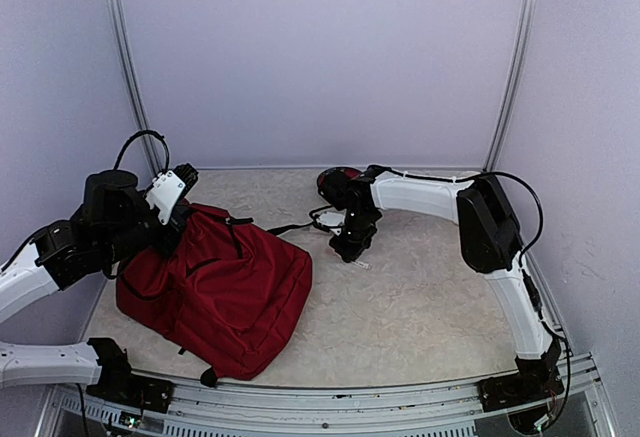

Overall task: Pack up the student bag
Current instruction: Pick up the pen from the center of the board, then place the pen in the lower front pocket of the bag.

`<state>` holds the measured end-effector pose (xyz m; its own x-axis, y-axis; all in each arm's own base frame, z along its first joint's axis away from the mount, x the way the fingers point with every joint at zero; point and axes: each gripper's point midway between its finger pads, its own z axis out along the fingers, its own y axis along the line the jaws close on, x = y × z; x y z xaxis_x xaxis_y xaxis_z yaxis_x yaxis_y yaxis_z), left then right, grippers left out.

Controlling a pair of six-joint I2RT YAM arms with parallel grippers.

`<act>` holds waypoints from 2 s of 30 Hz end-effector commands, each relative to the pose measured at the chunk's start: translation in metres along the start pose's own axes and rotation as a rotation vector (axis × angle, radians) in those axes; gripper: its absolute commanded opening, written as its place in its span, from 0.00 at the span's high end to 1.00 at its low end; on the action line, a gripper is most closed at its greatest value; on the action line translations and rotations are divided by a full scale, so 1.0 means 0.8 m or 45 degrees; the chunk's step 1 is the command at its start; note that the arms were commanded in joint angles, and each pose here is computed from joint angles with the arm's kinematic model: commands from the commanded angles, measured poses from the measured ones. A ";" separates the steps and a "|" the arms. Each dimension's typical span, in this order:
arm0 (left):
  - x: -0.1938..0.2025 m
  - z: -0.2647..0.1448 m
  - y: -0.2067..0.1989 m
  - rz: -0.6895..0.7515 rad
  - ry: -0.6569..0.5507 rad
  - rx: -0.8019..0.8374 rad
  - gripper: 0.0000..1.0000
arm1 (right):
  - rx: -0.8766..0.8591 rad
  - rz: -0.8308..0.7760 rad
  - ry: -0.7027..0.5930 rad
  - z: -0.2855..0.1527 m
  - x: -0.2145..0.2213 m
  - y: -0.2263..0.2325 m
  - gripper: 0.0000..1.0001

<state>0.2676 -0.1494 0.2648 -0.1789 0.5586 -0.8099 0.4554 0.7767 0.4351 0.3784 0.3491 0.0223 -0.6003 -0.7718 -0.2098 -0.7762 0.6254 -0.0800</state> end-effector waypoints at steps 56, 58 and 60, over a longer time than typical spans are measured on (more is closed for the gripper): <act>-0.097 -0.029 -0.065 -0.078 -0.381 0.540 1.00 | -0.261 -1.218 -1.191 -0.190 -0.130 0.252 1.00; -0.096 -0.029 -0.065 -0.078 -0.379 0.539 1.00 | -0.161 -1.252 -1.059 -0.163 -0.121 0.240 1.00; -0.095 -0.029 -0.065 -0.078 -0.377 0.540 1.00 | -0.078 -1.296 -0.944 -0.146 -0.110 0.232 0.99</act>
<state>0.2394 -0.2166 0.2582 -0.1167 0.4762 -0.8715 0.7772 0.5901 0.2184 0.2285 0.5488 0.2034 0.4674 -0.3544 -0.8099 -0.8827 -0.2382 -0.4051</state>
